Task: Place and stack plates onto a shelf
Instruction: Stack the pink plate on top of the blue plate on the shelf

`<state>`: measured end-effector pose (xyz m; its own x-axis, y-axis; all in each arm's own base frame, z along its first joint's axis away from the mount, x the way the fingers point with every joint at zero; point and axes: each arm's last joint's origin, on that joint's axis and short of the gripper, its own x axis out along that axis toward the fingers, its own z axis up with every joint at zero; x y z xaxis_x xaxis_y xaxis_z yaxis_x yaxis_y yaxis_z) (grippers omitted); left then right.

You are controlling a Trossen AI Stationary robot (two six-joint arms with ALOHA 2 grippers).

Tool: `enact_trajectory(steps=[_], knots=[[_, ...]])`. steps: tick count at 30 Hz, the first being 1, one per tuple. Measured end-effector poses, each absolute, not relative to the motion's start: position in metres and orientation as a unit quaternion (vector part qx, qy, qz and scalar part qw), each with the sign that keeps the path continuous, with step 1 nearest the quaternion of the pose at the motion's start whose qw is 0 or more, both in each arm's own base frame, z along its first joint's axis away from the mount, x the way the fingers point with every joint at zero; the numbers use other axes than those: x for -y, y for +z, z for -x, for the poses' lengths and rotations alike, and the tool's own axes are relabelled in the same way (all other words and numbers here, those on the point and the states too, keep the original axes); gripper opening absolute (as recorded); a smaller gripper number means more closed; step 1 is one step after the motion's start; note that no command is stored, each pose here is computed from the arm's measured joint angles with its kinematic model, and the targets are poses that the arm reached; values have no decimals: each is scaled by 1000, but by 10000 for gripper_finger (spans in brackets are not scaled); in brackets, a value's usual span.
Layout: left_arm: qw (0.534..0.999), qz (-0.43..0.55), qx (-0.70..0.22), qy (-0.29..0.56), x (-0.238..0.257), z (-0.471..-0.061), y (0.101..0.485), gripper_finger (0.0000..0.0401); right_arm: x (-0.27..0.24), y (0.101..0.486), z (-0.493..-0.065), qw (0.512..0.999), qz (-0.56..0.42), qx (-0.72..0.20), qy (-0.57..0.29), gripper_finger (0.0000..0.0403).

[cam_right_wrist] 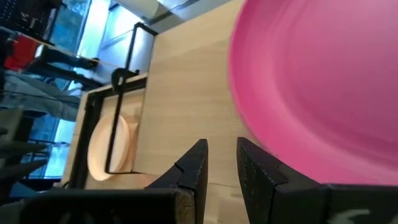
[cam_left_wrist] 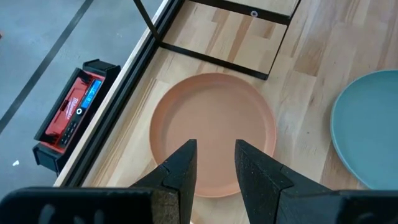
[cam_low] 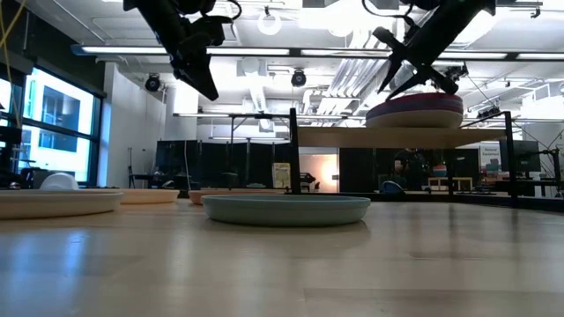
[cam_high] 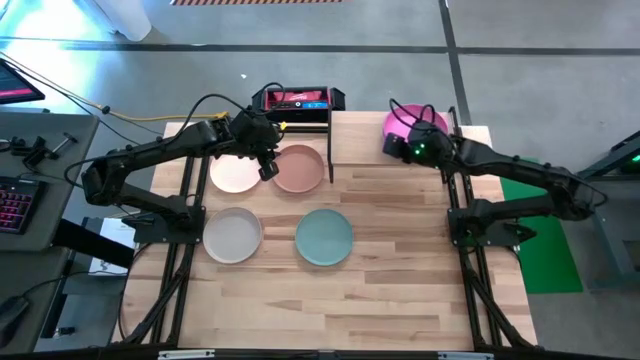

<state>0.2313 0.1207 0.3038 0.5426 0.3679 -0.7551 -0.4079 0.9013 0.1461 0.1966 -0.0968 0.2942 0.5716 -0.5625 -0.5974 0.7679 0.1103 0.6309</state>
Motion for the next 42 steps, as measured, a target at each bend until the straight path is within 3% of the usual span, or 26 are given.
enact_trajectory(steps=[16, 26, 42], knots=[[878, 31, -422, 225, -121, -231, 304, 97, 93, 338, -214, 766, -489, -43, -416, 37], [878, 30, -422, 225, -121, -231, 304, 97, 110, 316, -268, 803, -455, -27, -384, 36], [878, 30, -422, 224, -121, -231, 304, 97, 127, 283, -296, 796, -457, -44, -394, 36]])
